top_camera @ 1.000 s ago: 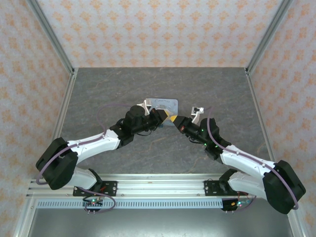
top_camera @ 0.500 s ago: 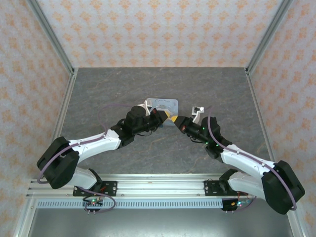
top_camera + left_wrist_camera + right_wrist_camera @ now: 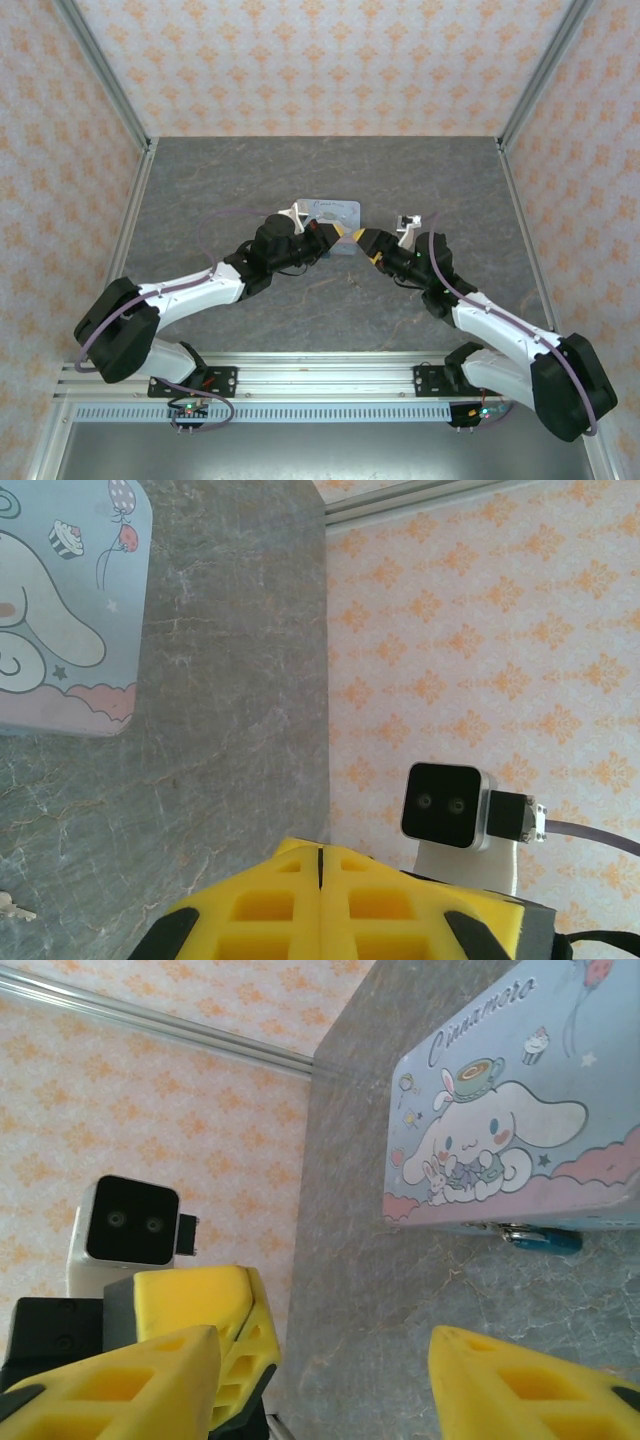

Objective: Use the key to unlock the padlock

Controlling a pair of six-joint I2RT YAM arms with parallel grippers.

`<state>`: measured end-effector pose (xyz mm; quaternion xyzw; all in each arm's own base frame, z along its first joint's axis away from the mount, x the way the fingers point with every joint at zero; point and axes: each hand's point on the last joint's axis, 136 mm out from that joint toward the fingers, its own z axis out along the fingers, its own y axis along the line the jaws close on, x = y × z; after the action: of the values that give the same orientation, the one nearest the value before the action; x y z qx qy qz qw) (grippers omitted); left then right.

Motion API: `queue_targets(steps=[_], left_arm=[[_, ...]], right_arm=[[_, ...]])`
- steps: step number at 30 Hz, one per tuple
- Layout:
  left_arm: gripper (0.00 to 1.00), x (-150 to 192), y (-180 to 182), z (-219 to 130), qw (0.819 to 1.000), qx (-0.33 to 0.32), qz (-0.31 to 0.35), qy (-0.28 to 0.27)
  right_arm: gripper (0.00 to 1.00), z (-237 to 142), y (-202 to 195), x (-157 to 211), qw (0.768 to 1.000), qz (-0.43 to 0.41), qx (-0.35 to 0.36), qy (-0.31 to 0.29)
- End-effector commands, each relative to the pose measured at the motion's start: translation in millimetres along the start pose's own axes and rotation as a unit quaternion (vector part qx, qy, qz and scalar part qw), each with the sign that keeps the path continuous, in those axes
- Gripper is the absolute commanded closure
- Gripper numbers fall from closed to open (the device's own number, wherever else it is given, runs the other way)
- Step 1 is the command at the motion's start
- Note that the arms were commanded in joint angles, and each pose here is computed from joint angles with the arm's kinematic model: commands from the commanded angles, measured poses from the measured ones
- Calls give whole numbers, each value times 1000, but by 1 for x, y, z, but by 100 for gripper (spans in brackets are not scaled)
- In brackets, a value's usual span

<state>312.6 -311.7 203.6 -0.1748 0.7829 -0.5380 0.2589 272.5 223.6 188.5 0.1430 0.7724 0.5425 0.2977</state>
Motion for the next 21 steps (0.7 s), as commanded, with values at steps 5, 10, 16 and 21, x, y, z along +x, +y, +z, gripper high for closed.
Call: queue_targets(steps=[5,10,16,21], left_arm=[[99,-7,4,-12,999,-31,26,-18],[70,-12,21,-17,997,-62,24,-28],[25,-26,44,-26,995,-92,3,-49],[18,-39,56,-40,991,-111,-8,-68]], right_arm=[[45,-8,-53,12,994,17,111,11],[47,-14,-85,28,978,-20,201,54],[47,-7,-99,42,938,-131,290,133],[47,6,-112,51,895,-203,350,186]])
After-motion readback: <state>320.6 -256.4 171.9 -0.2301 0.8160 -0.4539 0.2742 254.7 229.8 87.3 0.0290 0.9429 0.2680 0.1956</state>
